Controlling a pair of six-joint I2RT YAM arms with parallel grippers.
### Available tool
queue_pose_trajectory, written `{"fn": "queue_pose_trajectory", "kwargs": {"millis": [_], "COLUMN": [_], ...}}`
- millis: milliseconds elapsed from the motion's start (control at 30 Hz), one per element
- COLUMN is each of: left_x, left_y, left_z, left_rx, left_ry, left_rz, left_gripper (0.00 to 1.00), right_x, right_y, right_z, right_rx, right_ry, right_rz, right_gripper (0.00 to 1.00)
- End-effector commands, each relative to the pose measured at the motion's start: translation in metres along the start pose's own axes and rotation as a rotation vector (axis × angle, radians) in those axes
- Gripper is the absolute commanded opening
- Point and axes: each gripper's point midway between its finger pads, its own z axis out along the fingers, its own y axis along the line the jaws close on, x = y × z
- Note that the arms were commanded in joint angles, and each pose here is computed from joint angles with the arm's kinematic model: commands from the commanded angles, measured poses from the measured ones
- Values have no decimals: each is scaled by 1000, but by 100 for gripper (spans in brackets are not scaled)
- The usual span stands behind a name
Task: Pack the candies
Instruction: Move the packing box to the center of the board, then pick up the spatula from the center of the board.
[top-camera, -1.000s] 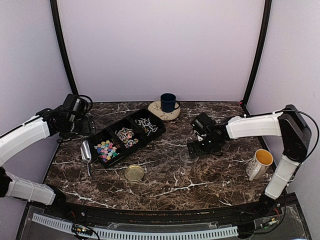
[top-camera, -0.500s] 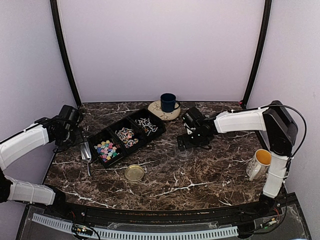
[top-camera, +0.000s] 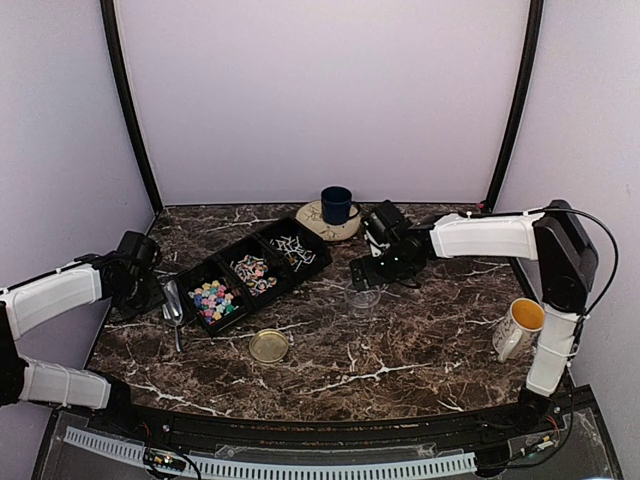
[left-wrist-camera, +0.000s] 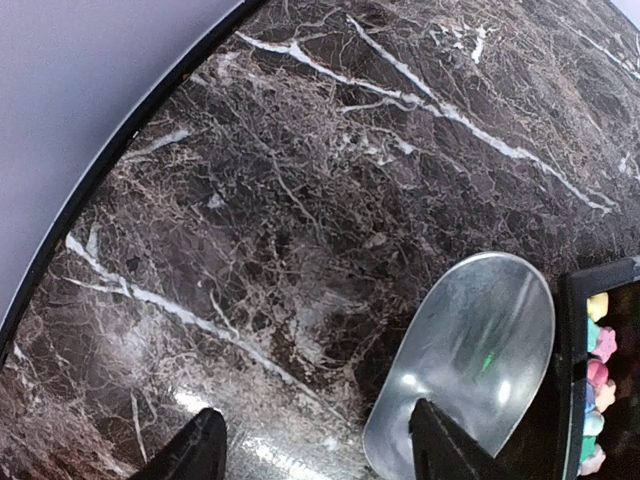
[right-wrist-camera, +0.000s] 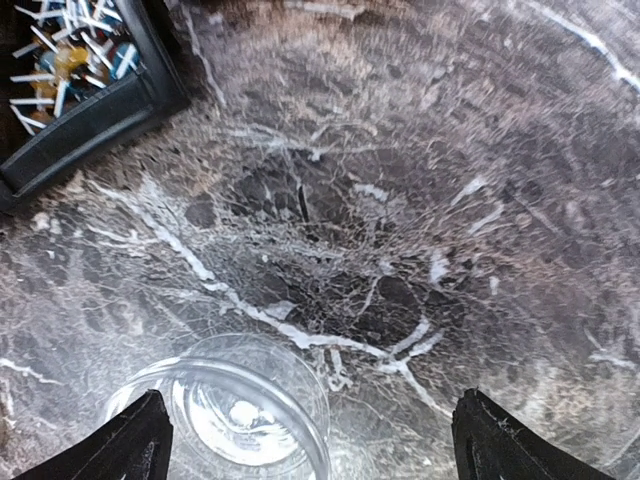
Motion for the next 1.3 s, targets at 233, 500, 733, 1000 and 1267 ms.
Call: {"fn": "queue_pose_trajectory", "kwargs": {"millis": [233, 500, 733, 1000, 1267], "left_x": [8, 6, 13, 9, 9], "left_y": [-15, -23, -25, -32, -42], "left_z": [19, 18, 31, 37, 43], "left_rx": [188, 330, 369, 381, 415], "left_ry": [-92, -199, -226, -254, -260], "left_rz": [-108, -163, -176, -148, -128], "left_gripper": [63, 62, 59, 55, 42], "right_x": [-22, -18, -17, -16, -15], "right_y": [-7, -7, -4, -2, -2], "right_z": [-63, -69, -71, -75, -81], "right_rx": [-2, -17, -38, -54, -60], "right_ry": [-128, -127, -122, -120, -120], "right_rz": [-22, -26, -19, -6, -5], "right_gripper": [98, 98, 98, 98, 98]}}
